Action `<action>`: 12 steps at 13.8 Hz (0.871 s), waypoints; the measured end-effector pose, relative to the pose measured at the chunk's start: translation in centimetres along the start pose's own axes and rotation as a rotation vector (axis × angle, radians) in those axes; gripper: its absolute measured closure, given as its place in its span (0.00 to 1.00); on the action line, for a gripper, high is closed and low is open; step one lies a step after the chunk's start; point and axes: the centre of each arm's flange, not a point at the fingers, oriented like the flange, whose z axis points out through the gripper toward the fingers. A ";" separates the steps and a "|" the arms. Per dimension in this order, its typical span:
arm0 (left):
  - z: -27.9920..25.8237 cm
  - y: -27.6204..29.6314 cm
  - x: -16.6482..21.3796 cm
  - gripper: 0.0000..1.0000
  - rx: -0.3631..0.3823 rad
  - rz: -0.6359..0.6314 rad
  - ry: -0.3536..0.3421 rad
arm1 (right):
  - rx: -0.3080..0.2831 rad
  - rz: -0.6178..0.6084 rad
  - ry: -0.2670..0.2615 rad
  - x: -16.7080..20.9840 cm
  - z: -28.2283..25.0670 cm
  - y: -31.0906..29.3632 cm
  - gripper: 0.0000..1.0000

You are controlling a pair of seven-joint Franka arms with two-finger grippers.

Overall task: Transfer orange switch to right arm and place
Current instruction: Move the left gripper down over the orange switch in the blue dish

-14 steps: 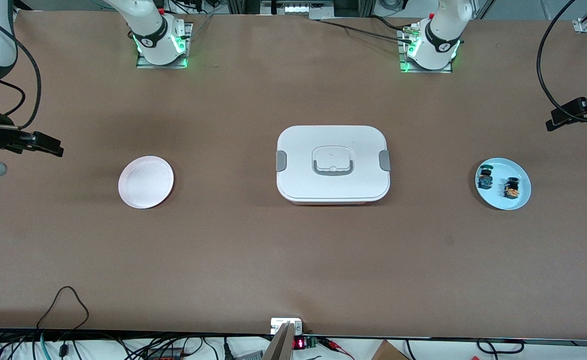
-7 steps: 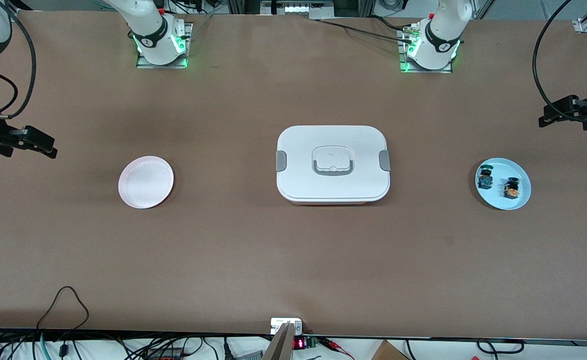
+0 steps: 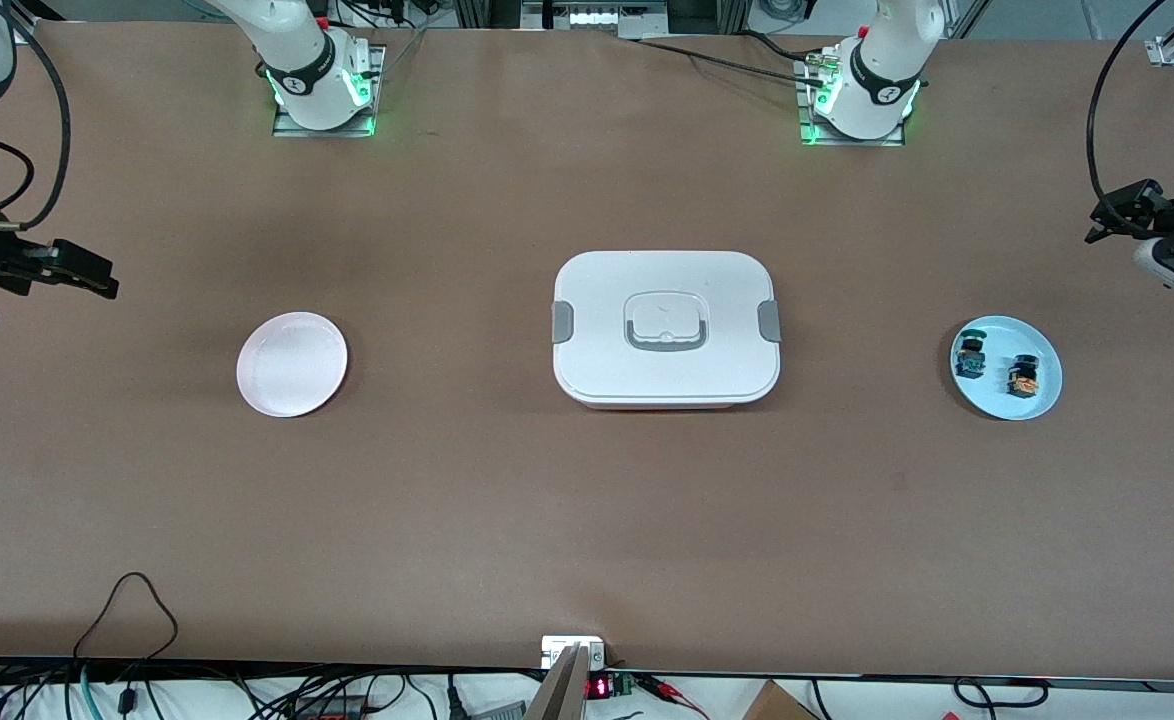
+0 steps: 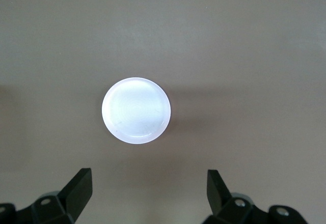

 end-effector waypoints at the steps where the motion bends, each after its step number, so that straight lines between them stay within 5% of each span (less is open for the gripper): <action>1: 1.0 -0.7 -0.2 0.00 -0.004 0.086 -0.003 | -0.001 -0.006 -0.002 0.1 0.2 -0.4 0.00; 6: 8.7 -3.5 0.3 0.00 -0.038 0.438 -0.038 | -0.016 -0.036 0.044 1.0 0.7 -2.2 0.00; 12: 20.3 -6.9 -1.3 0.00 0.024 0.779 0.019 | -0.017 -0.029 0.035 1.1 1.6 -1.8 0.00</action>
